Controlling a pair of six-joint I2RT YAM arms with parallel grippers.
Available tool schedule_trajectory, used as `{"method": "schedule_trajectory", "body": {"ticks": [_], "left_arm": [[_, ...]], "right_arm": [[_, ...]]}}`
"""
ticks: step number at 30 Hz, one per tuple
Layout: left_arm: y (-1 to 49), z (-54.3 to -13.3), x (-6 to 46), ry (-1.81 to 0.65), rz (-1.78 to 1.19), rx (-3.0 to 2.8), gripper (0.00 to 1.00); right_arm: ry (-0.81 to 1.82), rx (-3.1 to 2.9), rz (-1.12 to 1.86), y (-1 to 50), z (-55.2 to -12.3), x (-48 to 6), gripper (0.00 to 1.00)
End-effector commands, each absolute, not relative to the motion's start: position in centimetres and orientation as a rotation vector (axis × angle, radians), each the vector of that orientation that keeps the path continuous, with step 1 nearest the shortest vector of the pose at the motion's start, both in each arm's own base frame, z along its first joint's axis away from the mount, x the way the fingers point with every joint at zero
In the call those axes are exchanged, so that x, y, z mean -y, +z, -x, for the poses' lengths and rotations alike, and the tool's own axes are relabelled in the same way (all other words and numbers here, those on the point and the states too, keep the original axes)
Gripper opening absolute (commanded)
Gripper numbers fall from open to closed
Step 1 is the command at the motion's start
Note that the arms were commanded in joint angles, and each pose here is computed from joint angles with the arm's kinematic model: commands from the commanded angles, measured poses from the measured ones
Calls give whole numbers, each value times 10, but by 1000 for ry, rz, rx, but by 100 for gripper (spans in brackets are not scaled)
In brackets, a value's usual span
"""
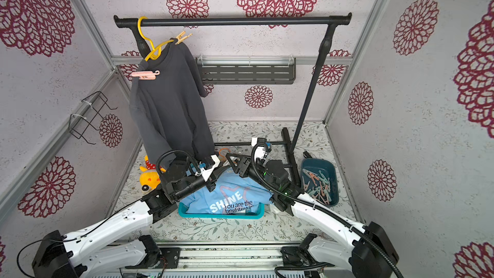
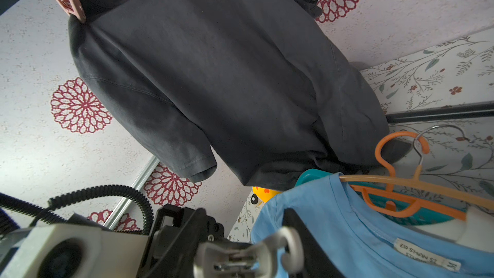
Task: Use clothespins to secure the t-shirt on both sides of the hanger
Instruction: Open the clothespin.
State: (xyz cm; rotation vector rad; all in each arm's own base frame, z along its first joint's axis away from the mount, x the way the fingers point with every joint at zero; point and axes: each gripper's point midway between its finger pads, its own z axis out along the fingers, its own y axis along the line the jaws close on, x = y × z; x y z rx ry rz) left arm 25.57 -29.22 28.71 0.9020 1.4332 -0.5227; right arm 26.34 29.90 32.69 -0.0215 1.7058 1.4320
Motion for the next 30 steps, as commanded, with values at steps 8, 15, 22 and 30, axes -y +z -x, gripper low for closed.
{"method": "schedule_trajectory", "body": {"ticks": [8, 15, 22, 30], "left_arm": [[288, -251, 297, -532, -927, -1441, 7], [285, -252, 291, -516, -909, -1477, 59], [291, -243, 274, -531, -866, -1546, 71], [290, -257, 235, -397, -673, -1821, 76]], "right_arm": [[1425, -1634, -41, 350, -271, -293, 27], [1208, -1736, -86, 323, -285, -276, 19], [734, -1830, -135, 288, -307, -225, 5], [555, -1836, -155, 275, -315, -183, 0]]}}
